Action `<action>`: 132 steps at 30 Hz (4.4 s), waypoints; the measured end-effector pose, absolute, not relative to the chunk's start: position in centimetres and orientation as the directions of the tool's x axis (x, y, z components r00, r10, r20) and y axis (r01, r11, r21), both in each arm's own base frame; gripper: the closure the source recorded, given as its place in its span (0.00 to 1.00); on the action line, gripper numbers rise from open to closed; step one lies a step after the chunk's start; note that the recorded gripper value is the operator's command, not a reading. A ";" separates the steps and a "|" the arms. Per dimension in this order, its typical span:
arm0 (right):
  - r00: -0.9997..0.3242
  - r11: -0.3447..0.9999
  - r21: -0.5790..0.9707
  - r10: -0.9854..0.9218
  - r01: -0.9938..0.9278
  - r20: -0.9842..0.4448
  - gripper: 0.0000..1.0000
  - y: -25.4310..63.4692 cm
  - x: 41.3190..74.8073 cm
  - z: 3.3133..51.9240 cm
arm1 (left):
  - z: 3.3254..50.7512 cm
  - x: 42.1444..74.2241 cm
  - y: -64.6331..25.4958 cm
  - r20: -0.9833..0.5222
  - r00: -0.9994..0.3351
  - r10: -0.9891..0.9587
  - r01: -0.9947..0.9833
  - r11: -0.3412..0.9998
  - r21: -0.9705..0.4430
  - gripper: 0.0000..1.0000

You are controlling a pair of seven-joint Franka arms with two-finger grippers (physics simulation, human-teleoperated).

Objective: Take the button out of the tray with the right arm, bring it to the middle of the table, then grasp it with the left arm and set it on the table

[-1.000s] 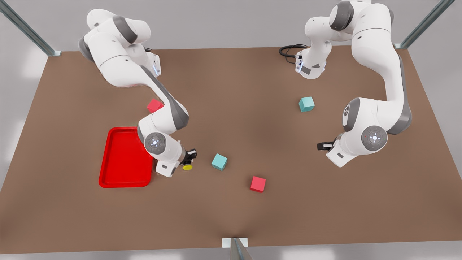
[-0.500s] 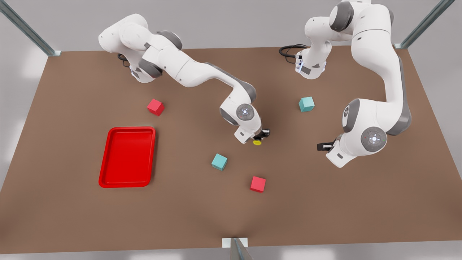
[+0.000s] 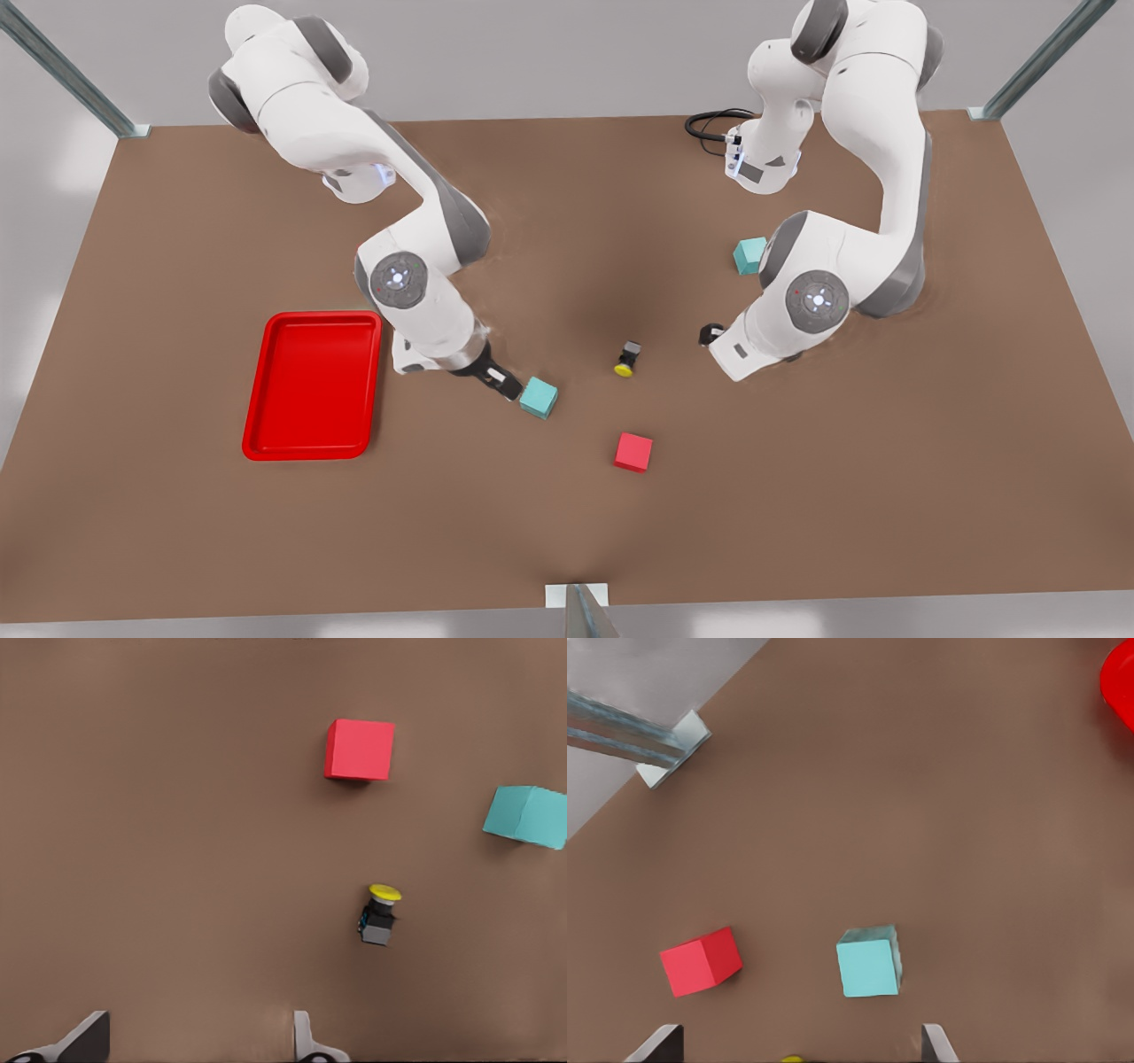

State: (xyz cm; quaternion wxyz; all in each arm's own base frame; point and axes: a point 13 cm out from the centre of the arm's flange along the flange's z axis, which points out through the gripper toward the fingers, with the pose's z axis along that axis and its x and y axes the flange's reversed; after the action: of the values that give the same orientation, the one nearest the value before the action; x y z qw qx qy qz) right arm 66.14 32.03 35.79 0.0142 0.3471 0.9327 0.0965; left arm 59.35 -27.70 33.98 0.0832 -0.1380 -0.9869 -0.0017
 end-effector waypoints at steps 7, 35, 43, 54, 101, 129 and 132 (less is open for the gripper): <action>-0.694 0.693 0.039 0.720 0.719 0.009 0.00 0.1 61.5 47.7 | 27.0 50.4 -43.4 0.209 -0.856 0.473 0.478 0.878 -0.028 0.00; -0.985 0.992 -0.089 0.104 0.093 0.137 0.00 1.7 58.9 44.8 | 7.1 49.0 -40.6 0.102 -0.869 0.485 0.492 0.869 0.060 0.00; -0.999 0.994 -0.109 0.003 -0.001 0.045 0.00 2.9 61.6 44.5 | 5.7 49.5 -39.3 0.081 -0.861 0.502 0.508 0.854 0.111 0.00; -0.998 0.993 -0.101 -0.056 -0.057 0.014 0.00 3.5 63.0 44.0 | 4.0 50.5 -37.9 0.082 -0.897 0.435 0.442 0.892 0.094 0.00; -0.977 0.972 -0.099 -0.209 -0.213 0.048 0.00 9.6 61.5 44.0 | 9.2 67.1 -24.6 -0.749 -0.352 -0.562 -0.898 0.429 0.100 0.54; -0.988 0.985 -0.102 -0.147 -0.142 -0.050 0.00 5.4 64.5 45.2 | 4.1 56.9 -30.1 -0.920 0.111 -0.376 -0.927 0.295 -0.232 0.44; -0.988 0.985 -0.102 -0.146 -0.140 -0.053 0.00 5.2 64.5 45.3 | 4.0 56.4 -30.7 -0.921 0.126 -0.368 -0.920 0.304 -0.248 0.44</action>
State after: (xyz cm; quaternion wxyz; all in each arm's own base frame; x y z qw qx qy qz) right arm 64.50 5.24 45.30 0.0299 -0.0718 0.9958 -0.0491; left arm 56.40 -30.65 3.99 -0.5318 0.5295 -0.6078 -0.2596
